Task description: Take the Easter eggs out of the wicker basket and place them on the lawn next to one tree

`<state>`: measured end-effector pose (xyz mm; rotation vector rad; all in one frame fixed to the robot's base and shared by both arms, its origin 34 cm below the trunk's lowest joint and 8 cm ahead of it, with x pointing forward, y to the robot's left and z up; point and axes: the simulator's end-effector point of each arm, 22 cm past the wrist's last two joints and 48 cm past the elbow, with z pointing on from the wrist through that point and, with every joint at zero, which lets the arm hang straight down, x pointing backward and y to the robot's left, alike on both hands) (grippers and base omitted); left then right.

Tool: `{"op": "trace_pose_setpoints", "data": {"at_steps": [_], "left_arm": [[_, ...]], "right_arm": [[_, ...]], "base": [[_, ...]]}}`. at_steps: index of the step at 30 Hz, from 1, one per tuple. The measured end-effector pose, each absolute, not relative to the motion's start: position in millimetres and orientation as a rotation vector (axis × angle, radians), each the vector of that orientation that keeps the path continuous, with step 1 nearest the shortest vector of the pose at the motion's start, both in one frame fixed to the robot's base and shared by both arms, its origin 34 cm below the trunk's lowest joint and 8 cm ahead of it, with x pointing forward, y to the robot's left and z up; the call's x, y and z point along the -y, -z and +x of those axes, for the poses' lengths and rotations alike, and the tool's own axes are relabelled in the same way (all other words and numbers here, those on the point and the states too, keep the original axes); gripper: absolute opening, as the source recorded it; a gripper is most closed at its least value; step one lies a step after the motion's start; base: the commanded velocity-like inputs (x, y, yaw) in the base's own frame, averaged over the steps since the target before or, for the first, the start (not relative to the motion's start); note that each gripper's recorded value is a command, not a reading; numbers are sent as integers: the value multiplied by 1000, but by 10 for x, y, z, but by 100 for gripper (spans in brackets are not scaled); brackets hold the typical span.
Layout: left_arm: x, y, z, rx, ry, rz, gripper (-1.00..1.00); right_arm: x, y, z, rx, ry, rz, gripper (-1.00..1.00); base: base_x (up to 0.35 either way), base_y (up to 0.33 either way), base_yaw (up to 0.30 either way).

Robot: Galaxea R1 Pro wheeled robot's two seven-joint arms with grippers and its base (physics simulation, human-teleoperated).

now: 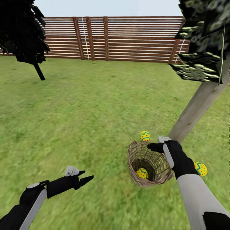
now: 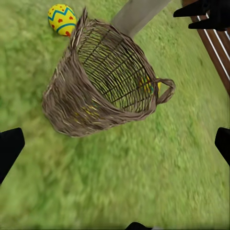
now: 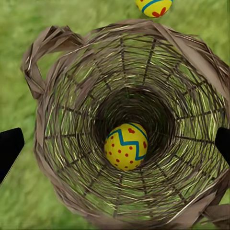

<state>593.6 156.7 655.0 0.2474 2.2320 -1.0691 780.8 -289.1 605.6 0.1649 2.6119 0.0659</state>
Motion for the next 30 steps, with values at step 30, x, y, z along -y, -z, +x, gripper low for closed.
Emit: {"op": "trace_pose_setpoints", "data": {"at_steps": [30], "left_arm": [[-1577,-6710,6023,-2167,1027,277,100]], "right_arm": [[3016,-5832,7551,-2673,-136,339,100]], "base": [[104,84,-246]]}}
